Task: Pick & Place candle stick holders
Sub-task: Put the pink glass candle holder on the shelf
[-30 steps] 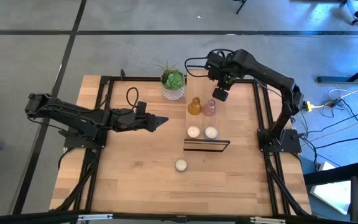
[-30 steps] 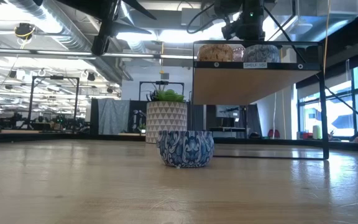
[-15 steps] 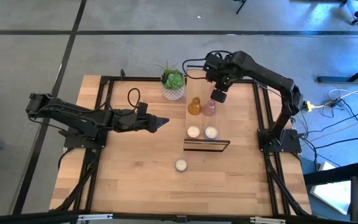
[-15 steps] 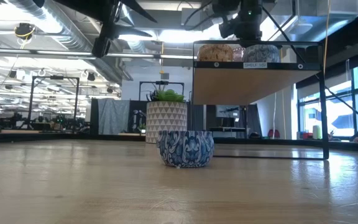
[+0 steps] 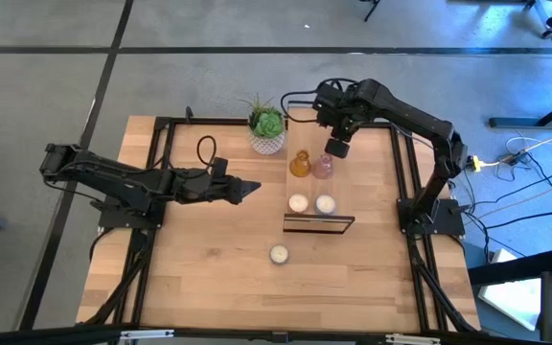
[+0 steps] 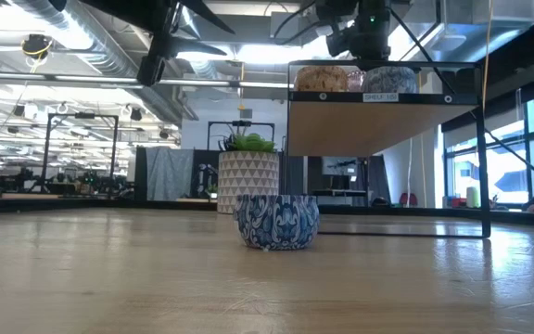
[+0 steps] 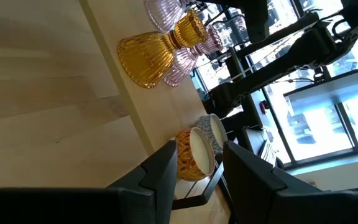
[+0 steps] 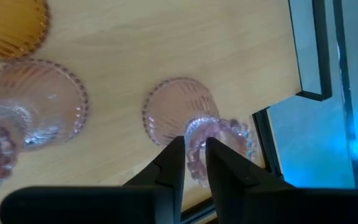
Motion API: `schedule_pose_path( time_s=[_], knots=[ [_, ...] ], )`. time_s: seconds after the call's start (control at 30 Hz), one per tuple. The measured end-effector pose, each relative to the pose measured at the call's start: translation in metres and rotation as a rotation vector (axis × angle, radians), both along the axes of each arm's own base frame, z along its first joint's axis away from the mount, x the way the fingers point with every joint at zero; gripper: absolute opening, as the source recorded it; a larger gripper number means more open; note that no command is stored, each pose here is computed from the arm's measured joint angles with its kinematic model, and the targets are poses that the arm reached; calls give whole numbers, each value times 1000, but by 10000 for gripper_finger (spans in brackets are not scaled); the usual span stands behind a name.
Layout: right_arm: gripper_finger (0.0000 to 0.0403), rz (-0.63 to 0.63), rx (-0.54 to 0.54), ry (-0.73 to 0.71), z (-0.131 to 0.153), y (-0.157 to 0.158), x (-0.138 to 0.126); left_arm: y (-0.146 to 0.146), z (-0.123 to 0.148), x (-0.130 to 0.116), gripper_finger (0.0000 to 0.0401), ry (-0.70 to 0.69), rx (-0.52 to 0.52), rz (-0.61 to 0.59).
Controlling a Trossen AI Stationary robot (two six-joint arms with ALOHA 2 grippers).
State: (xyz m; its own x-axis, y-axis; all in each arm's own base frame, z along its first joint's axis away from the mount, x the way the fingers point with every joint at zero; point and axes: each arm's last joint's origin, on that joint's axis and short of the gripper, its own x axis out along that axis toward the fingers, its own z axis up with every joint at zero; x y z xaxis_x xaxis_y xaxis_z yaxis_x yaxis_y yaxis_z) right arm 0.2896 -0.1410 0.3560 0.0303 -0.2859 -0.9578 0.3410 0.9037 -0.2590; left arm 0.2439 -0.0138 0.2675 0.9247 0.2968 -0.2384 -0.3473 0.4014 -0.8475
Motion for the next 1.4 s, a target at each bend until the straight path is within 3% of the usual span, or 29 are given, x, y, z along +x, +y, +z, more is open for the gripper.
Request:
schedule_pose_path(
  time_s=[0.6,0.73,0.87,1.17,1.4],
  knots=[
    [77,11,-24,-45,1,-2,5,0,0,0,125,0,0,0],
    [110,20,-47,-34,1,0,6,0,0,0,125,0,0,-1],
    [158,35,-135,-14,5,6,10,0,0,0,125,0,0,-1],
    [220,155,-249,-172,49,30,19,0,0,0,125,6,17,-5],
    [218,321,-139,-427,98,69,15,-3,0,1,125,16,22,-115]
  ],
)
